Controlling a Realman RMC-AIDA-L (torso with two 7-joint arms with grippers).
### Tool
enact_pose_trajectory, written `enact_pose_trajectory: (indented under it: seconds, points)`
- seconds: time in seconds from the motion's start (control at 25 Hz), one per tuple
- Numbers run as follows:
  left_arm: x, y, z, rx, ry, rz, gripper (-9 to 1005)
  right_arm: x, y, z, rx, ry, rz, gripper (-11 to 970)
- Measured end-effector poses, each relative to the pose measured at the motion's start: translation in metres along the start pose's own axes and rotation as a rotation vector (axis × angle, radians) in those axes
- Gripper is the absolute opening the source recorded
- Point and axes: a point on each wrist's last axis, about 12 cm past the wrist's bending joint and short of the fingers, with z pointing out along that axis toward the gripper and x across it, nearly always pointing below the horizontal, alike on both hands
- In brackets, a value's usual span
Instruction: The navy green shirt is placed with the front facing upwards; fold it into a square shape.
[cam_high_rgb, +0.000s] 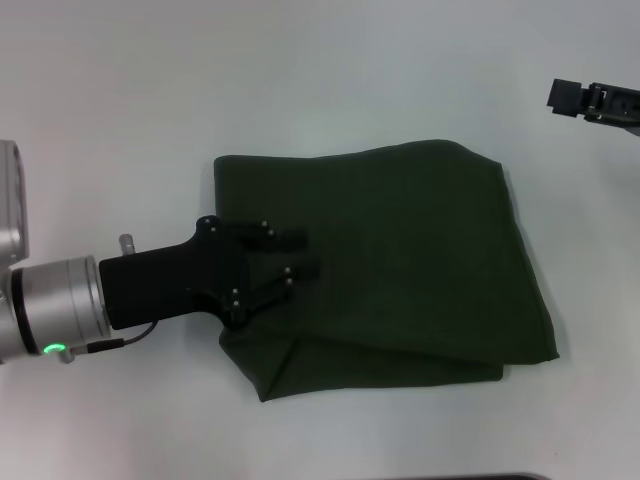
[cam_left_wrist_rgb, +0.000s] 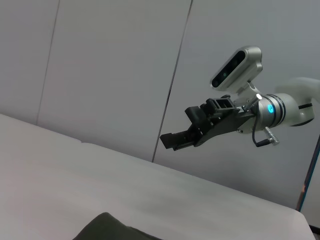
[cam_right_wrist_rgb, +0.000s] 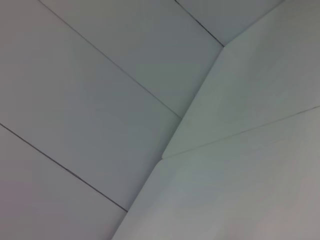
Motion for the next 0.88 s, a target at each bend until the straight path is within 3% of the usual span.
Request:
enact_pose_trajectory:
  seconds: [0.44,0.88]
  points:
    - [0.0007,-0.0011,0.0016,0.011,0.005,-0.006,77,0.0015,-0.0005,0.0013,0.003,0.005,-0.002,744]
    - [-0.0006,0.0011,0.0030,0.006,0.010,-0.008,80,0.0025,-0.0012,-0.0003,0.009,0.006,0.005,744]
